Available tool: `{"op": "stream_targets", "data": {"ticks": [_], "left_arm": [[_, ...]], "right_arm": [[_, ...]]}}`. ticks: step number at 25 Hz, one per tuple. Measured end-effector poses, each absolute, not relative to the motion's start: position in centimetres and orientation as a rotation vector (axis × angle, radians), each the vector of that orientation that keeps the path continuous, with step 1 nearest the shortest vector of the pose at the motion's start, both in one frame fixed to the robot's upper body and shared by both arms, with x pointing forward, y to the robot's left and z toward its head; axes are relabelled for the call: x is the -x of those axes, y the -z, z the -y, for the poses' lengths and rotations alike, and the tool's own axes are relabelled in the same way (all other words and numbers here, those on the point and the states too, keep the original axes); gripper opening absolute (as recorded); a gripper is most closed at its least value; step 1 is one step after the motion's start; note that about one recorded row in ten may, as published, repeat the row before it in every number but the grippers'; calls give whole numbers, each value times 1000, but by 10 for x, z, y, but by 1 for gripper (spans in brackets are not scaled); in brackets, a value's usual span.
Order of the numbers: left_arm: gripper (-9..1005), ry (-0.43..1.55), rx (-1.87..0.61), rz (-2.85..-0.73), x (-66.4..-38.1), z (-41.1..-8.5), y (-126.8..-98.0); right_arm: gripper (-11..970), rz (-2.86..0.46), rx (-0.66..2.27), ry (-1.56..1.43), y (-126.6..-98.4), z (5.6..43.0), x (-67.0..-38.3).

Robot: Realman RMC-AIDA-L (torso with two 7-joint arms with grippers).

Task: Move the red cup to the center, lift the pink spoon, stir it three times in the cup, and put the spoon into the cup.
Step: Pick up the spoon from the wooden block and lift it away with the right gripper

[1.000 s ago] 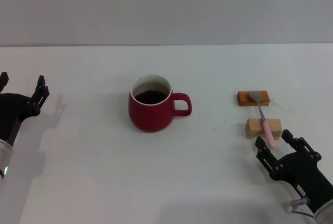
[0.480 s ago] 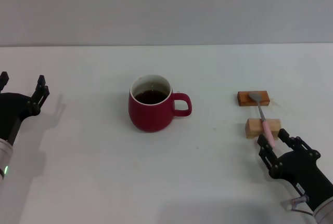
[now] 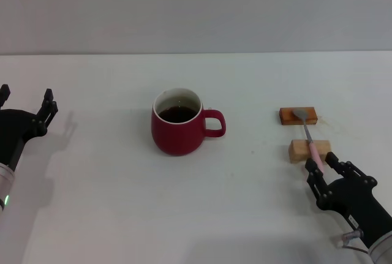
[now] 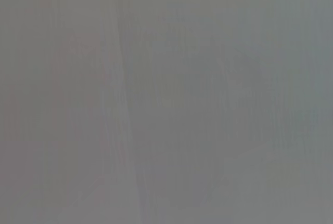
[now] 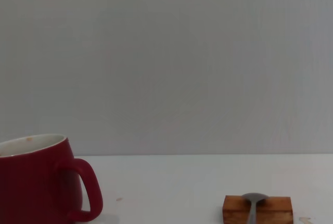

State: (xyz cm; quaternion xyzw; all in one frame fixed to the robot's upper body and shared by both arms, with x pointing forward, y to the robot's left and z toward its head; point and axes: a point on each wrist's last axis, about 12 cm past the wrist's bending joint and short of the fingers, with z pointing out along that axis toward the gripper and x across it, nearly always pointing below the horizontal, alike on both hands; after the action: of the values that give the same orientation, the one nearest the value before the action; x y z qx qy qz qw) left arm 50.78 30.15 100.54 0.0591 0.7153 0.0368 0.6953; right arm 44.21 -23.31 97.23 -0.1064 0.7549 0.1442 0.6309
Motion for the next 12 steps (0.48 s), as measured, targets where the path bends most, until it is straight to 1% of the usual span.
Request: {"op": "stream_targets", "data": {"ticks": [3, 9, 12], "left_arm": [[834, -82, -132, -1597, -508, -302, -1005], [833, -83, -132, -1598, -507, -302, -1005], [833, -83, -132, -1598, -508, -302, -1005]], "right_arm": [[450, -1728, 245, -331, -972, 233, -442], [302, -1727, 252, -334, -972, 232, -443], [303, -1726, 253, -335, -973, 232, -443]]}}
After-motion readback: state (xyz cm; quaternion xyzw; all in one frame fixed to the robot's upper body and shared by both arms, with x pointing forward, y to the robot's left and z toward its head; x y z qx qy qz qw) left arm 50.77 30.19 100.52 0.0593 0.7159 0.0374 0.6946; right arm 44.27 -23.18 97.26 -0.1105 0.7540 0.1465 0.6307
